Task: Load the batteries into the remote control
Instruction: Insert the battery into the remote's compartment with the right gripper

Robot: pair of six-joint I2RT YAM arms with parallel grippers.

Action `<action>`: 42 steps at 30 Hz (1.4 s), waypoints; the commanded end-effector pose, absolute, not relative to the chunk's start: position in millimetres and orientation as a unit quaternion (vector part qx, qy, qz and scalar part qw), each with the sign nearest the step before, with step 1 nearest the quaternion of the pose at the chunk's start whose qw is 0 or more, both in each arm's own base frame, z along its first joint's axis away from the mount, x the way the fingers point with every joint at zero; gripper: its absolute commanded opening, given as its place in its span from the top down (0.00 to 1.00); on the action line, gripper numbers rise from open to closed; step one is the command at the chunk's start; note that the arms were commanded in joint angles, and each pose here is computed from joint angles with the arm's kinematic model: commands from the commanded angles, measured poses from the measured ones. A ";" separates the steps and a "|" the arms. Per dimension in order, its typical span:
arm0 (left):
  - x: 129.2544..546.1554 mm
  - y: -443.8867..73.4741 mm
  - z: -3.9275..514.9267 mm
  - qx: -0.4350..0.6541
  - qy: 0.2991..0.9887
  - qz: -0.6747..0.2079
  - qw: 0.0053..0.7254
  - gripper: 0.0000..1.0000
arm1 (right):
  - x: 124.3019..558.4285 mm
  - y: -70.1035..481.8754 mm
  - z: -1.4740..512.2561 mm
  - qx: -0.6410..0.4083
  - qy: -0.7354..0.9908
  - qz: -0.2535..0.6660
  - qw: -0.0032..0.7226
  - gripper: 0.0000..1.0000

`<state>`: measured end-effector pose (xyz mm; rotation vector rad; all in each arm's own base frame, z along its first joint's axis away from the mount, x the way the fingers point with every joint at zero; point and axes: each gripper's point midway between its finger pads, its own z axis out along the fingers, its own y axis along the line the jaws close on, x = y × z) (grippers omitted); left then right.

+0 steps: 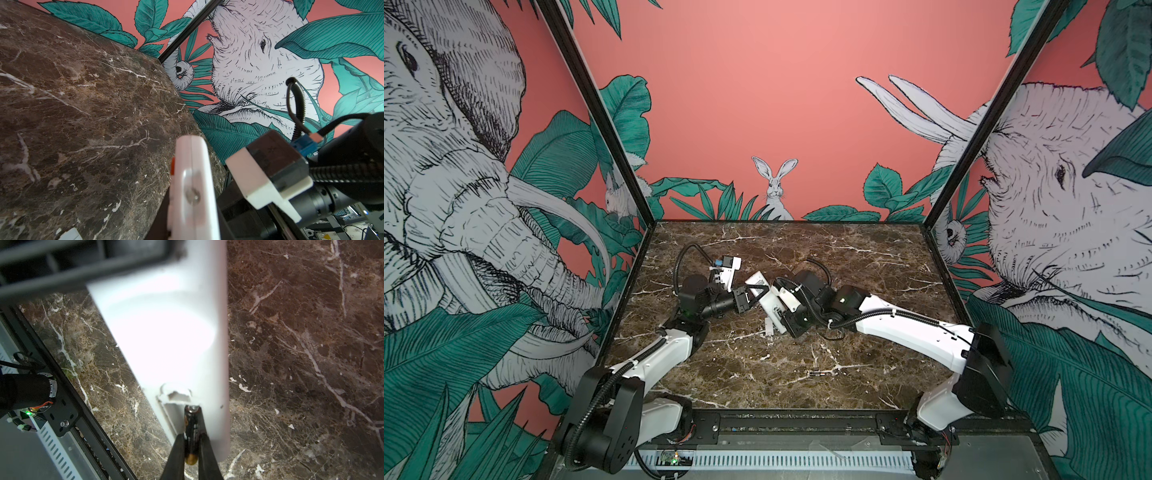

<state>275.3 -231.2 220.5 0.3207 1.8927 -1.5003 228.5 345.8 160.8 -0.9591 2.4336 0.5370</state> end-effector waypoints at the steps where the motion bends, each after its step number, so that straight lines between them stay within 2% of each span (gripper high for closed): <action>1: 248.0 -238.9 250.7 0.160 0.703 -0.620 0.310 1.00 | 250.2 338.2 157.0 -0.348 0.884 0.155 0.273 0.89; 28: 216.9 -240.2 268.7 0.194 0.693 -0.646 0.255 1.00 | 279.2 363.3 138.8 -0.405 0.853 0.143 0.298 0.90; 38: 212.2 -239.4 263.9 0.197 0.700 -0.642 0.243 1.00 | 306.9 359.0 143.9 -0.351 0.873 0.141 0.307 0.91; 42: 211.9 -239.7 262.7 0.196 0.700 -0.644 0.239 1.00 | 308.9 363.9 146.7 -0.362 0.862 0.150 0.322 0.90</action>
